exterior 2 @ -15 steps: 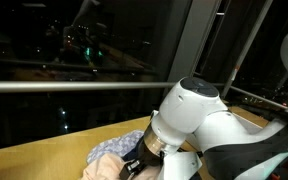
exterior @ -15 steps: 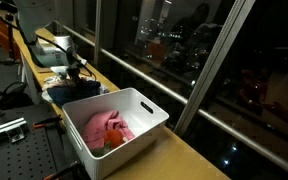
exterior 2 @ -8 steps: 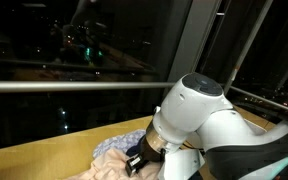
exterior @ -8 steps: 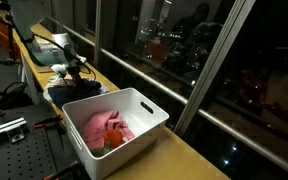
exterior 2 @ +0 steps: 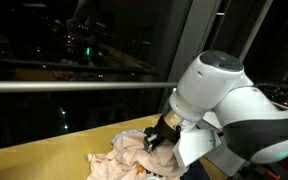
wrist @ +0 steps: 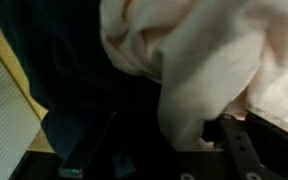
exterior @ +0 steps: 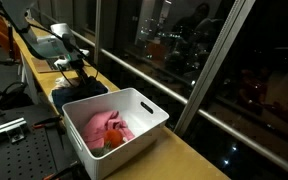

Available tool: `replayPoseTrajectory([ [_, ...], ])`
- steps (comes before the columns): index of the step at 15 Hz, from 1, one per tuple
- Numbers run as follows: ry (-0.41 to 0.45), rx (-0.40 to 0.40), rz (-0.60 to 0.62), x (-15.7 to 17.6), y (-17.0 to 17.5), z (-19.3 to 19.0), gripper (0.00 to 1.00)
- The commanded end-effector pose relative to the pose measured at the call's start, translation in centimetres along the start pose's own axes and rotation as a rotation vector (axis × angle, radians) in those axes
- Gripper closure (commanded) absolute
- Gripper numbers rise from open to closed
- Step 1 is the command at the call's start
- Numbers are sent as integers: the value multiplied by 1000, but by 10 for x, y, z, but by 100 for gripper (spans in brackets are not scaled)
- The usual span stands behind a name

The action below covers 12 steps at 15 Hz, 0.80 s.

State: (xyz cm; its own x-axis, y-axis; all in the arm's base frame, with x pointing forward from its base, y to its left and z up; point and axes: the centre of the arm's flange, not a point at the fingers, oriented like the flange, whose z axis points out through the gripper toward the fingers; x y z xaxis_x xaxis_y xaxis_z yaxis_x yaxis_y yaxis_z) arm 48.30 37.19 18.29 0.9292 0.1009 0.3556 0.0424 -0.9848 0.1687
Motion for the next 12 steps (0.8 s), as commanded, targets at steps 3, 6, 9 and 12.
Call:
replayPoseTrajectory([
  [3, 74, -101, 40, 34, 37, -113, 94],
  [6, 105, -167, 56, 56, 64, -163, 94],
  [9, 105, -227, 94, 75, 99, -212, 94],
  [12, 97, -272, 140, 84, 146, -267, 94],
])
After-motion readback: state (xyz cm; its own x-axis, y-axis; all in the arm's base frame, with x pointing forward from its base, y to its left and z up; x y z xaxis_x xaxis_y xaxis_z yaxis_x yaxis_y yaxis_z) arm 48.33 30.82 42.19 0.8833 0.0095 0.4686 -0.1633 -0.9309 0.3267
